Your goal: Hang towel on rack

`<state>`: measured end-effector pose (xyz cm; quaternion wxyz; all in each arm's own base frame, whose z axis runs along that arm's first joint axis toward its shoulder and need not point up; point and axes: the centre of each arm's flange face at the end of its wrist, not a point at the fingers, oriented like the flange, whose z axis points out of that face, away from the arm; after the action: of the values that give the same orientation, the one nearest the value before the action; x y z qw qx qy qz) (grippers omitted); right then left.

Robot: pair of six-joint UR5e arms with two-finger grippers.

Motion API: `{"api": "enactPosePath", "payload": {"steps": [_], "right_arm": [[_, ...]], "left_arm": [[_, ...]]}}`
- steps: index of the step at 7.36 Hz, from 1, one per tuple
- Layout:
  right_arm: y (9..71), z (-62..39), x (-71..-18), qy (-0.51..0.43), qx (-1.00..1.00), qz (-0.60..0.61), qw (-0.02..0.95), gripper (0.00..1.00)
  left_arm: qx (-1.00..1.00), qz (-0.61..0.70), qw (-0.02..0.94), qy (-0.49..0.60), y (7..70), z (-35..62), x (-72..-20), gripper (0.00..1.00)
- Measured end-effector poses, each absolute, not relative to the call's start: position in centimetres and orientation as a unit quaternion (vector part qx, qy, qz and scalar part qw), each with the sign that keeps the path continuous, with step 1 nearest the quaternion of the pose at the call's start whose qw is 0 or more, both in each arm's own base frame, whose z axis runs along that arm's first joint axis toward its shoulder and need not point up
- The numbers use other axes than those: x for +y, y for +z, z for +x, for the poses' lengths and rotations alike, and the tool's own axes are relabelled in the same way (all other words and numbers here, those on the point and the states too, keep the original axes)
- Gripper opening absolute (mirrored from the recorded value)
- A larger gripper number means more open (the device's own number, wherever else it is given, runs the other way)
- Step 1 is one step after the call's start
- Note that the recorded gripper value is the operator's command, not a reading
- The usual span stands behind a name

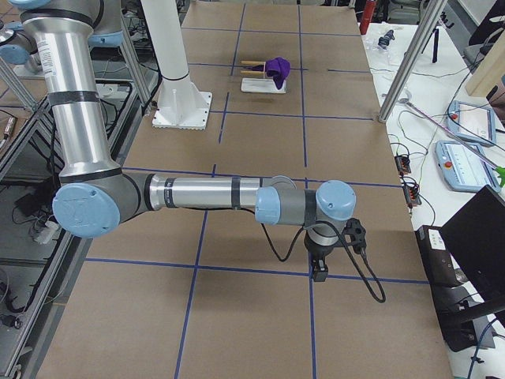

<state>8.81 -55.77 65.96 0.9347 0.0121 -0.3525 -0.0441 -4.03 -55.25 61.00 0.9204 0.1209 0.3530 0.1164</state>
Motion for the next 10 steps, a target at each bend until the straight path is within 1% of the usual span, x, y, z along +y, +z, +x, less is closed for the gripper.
{"api": "enactPosePath", "payload": {"steps": [2,4,7,10], "right_arm": [[67.2,8.7,-55.6,-0.045,-0.354,0.003,0.934,1.0],[67.3,8.4,-55.6,-0.045,-0.355,0.002,0.934,1.0],[66.0,7.8,-56.5,-0.058,-0.353,0.012,0.934,1.0],[63.5,6.9,-57.8,-0.073,-0.356,0.025,0.931,1.0]], "left_arm": [[0.359,0.015,0.931,0.069,58.0,-5.8,-53.2,1.0],[0.37,-0.032,0.927,0.052,58.5,-5.5,-51.0,1.0],[0.376,-0.009,0.925,0.063,59.1,-5.0,-51.4,1.0],[0.37,0.053,0.923,0.089,60.6,-4.8,-52.7,1.0]]}}
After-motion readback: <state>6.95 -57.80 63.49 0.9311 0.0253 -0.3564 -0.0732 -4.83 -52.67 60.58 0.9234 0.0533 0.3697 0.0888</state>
